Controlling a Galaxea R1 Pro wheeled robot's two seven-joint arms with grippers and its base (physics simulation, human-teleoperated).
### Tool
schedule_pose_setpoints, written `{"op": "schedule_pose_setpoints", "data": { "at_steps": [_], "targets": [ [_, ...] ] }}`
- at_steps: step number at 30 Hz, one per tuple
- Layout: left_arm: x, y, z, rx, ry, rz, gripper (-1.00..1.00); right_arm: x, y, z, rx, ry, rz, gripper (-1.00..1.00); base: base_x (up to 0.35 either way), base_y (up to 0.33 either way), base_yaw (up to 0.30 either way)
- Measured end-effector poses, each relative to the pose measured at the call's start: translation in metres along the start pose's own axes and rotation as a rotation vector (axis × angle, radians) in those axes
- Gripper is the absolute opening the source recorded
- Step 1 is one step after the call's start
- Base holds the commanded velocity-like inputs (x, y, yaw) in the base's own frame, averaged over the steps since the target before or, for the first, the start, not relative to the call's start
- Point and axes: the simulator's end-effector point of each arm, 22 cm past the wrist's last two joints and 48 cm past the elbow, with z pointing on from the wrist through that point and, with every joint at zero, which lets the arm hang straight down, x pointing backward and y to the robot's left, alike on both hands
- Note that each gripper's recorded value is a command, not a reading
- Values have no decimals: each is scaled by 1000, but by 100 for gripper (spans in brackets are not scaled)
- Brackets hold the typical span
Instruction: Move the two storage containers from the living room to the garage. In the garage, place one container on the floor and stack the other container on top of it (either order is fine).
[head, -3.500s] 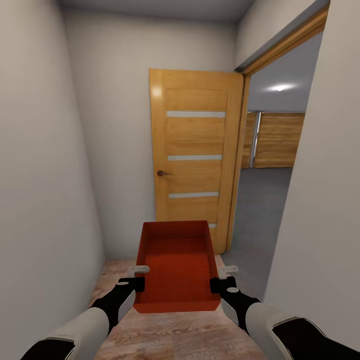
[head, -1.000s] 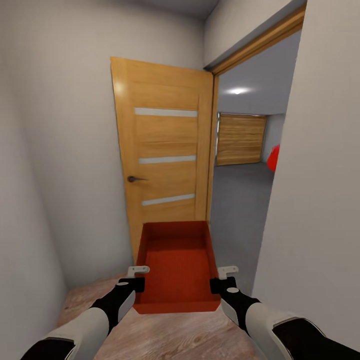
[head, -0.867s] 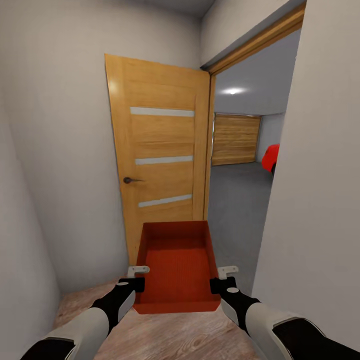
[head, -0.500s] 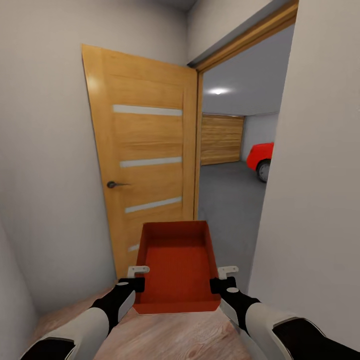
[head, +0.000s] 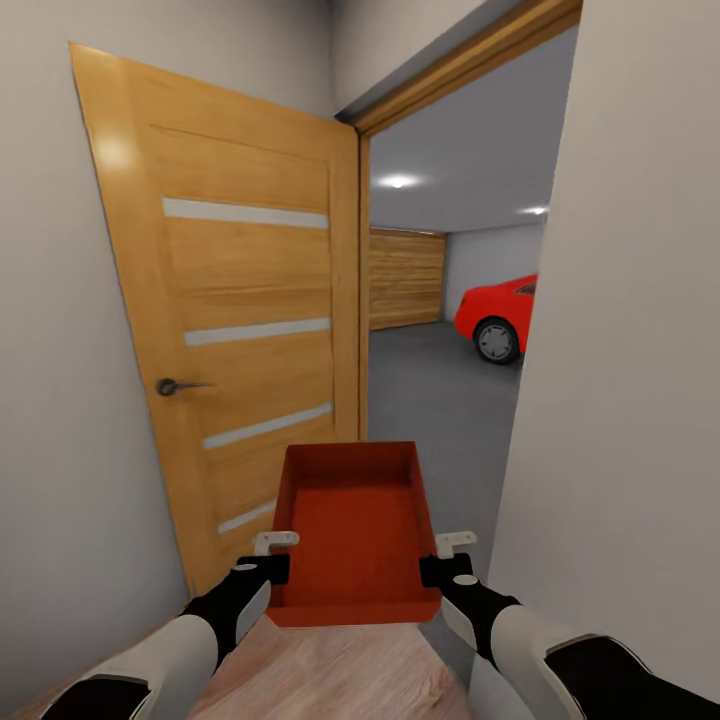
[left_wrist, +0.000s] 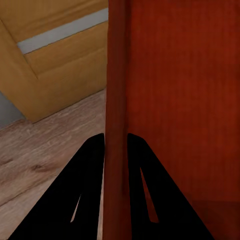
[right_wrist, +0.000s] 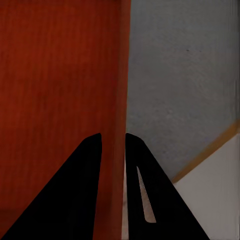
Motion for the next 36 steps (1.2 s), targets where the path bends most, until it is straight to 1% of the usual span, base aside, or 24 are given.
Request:
{"op": "schedule_pose_setpoints", "data": {
  "at_steps": [36],
  "targets": [
    [1, 1, 0, 1, 1, 0, -100, 0, 1, 0, 1, 1, 0, -100, 307, 192, -246]
  ]
}}
